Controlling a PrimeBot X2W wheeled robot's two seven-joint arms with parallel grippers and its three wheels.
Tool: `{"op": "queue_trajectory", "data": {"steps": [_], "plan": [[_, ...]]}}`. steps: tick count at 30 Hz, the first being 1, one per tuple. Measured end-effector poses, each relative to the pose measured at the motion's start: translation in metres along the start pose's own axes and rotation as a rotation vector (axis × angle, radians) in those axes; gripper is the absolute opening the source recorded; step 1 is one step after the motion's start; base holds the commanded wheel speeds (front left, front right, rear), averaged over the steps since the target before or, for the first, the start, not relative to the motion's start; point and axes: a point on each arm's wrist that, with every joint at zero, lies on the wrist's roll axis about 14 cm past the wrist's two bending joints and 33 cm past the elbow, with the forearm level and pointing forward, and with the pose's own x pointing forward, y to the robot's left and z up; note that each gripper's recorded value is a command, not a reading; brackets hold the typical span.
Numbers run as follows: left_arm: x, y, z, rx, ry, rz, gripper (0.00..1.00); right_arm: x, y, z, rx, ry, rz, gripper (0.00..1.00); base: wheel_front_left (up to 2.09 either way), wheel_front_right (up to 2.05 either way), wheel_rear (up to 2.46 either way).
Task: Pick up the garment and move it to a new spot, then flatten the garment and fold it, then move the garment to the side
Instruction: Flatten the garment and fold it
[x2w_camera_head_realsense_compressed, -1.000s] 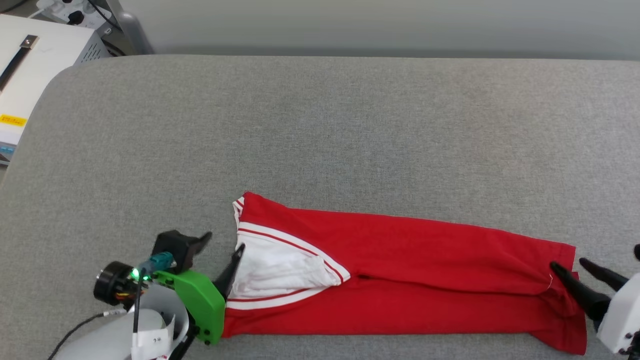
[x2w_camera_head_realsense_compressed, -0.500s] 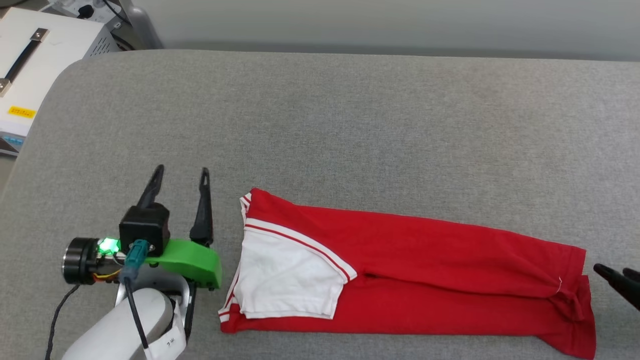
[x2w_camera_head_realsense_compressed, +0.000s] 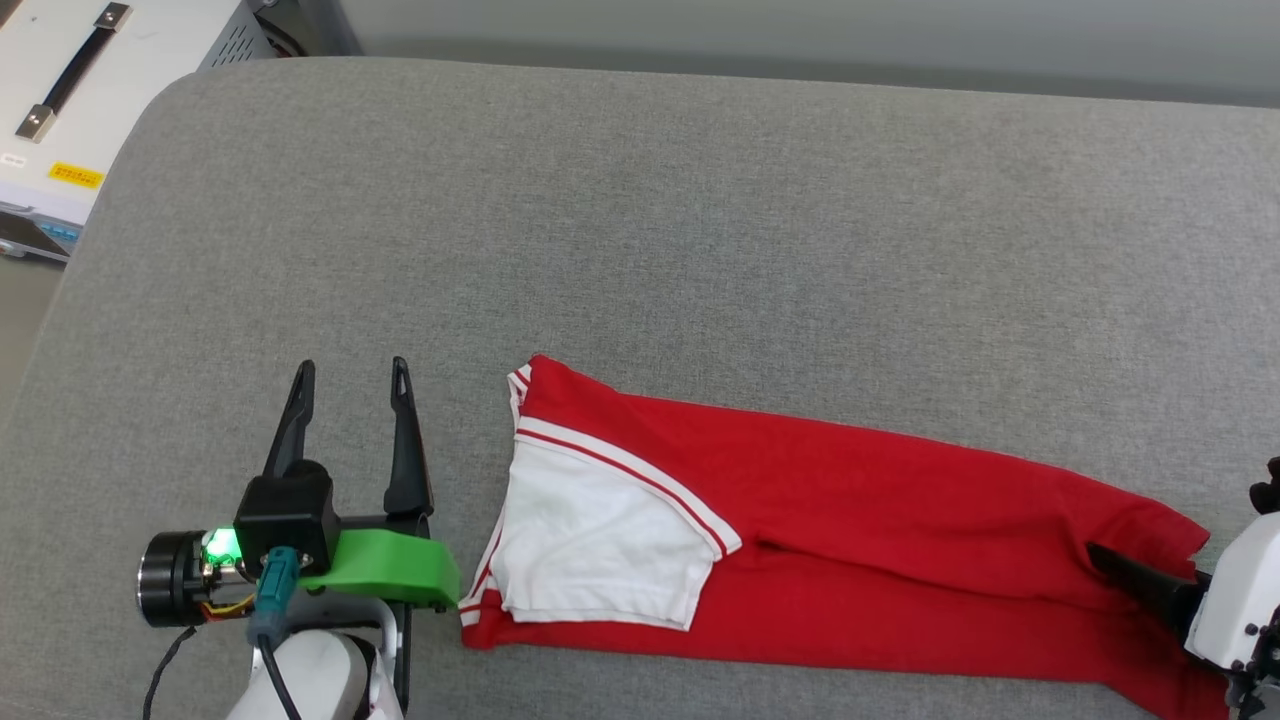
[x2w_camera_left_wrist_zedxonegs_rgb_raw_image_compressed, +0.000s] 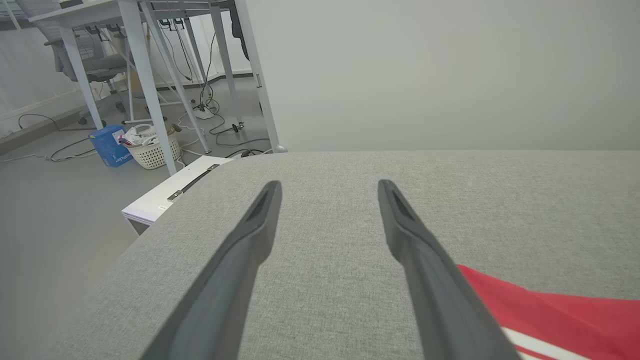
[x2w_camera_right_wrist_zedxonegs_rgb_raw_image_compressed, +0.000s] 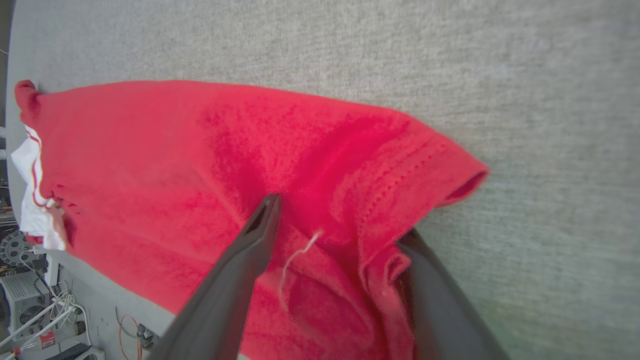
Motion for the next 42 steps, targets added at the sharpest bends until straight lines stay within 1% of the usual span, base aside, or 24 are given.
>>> {"op": "queue_trajectory", "data": {"steps": [2,3,4,5,12,15,19,22,25,27,32,37,42], "plan": [[-0.003,-0.001,-0.001,-0.001,-0.002,0.001,1.00,0.003,0.003,-0.001,-0.001,-0.001,0.007,1.00,0.00,0.00,0.00],[-0.005,-0.002,-0.002,-0.005,-0.001,0.000,1.00,0.004,0.004,-0.002,-0.004,-0.002,0.007,0.69,0.00,0.00,0.00],[-0.006,-0.003,-0.002,-0.002,-0.001,-0.004,1.00,0.004,0.003,-0.002,-0.007,-0.008,0.004,0.14,0.00,0.00,0.00],[-0.007,-0.004,-0.003,0.006,-0.001,-0.009,1.00,0.004,0.002,-0.003,-0.009,-0.011,0.000,0.00,0.00,0.00,0.00],[-0.011,-0.008,-0.002,0.024,-0.016,-0.036,1.00,-0.012,-0.019,0.009,-0.014,-0.072,-0.064,0.00,0.00,0.00,0.00],[-0.013,-0.011,0.000,0.019,-0.020,-0.051,1.00,-0.027,-0.039,0.020,-0.017,-0.101,-0.118,0.00,0.00,0.00,0.00],[-0.016,-0.014,0.001,-0.014,-0.021,-0.064,1.00,-0.058,-0.073,0.038,-0.037,-0.137,-0.224,0.00,0.00,0.00,0.00],[-0.019,-0.014,0.002,-0.022,-0.022,-0.068,1.00,-0.073,-0.078,0.049,-0.053,-0.162,-0.245,0.00,0.00,0.00,0.00],[-0.023,-0.012,0.002,-0.025,-0.021,-0.062,1.00,-0.078,-0.063,0.050,-0.085,-0.156,-0.199,0.00,0.00,0.00,0.00],[-0.026,-0.010,0.002,-0.026,-0.022,-0.057,1.00,-0.079,-0.045,0.049,-0.117,-0.142,-0.151,0.00,0.00,0.00,0.00],[-0.027,-0.009,0.005,-0.036,-0.031,-0.051,1.00,-0.076,0.008,0.048,-0.212,-0.110,-0.007,0.00,0.00,0.00,0.00],[-0.026,-0.010,0.002,-0.044,-0.022,-0.050,1.00,-0.056,0.068,0.034,-0.313,-0.031,0.148,0.00,0.00,0.00,0.00],[-0.023,-0.012,-0.006,-0.046,-0.002,-0.051,1.00,-0.029,0.124,0.037,-0.440,0.011,0.256,0.00,0.00,0.00,0.00]]}}
